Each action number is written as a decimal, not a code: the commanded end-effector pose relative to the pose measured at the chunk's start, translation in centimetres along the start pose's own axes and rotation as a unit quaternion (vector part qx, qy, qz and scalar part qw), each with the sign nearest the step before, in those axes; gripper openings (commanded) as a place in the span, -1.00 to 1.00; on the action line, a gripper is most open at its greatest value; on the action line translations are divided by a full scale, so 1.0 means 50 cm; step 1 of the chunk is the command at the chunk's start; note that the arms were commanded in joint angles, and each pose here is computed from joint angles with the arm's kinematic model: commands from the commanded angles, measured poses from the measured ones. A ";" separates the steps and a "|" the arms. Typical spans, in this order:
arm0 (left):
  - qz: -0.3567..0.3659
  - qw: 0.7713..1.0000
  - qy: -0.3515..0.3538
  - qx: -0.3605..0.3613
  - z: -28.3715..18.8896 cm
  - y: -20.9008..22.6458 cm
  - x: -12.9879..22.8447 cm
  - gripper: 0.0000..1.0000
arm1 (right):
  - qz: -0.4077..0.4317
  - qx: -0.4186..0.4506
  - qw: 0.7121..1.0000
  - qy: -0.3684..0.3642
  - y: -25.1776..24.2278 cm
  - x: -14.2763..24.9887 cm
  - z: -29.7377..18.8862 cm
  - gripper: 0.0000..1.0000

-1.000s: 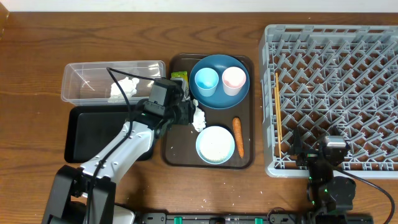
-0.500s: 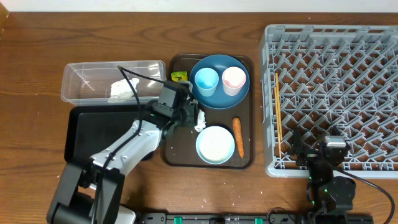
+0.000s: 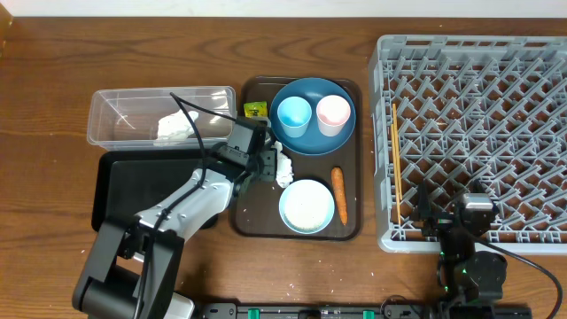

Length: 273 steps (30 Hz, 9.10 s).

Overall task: Sort waste into correct bins and load items into the dishwasher rack
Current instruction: 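Return the left gripper to the tray and grasp remaining tissue, then move the tissue into the clear bin and open the left gripper, then reach the left gripper to the yellow Pandan wrapper and grasp it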

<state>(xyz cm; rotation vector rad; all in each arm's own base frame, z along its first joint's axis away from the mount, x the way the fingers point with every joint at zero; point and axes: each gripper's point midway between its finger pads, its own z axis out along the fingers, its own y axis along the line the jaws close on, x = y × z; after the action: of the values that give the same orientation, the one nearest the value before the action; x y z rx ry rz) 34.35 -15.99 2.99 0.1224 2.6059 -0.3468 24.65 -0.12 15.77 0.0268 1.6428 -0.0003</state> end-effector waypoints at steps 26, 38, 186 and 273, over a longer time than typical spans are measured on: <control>0.000 1.000 -0.003 0.009 -0.007 -0.011 -0.004 -0.87 | 0.007 0.003 1.000 0.000 -0.002 0.001 0.000 0.99; -0.025 0.993 -0.114 0.010 -0.169 -0.023 -0.093 -0.88 | 0.007 0.003 1.000 0.000 -0.002 0.001 0.000 0.99; -0.117 0.976 -0.105 -0.151 -0.059 0.070 -0.051 0.11 | 0.007 0.003 1.000 0.000 -0.002 0.001 0.000 0.98; -0.116 0.974 -0.115 -0.154 -0.034 0.073 -0.059 -0.88 | 0.007 0.003 1.000 0.000 -0.002 0.001 0.000 0.98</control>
<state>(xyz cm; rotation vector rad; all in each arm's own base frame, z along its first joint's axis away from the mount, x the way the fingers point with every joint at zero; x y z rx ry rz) 36.49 -12.18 3.51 -0.3099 2.4484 -0.0217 24.65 -0.12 15.77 0.0271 1.6428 -0.0006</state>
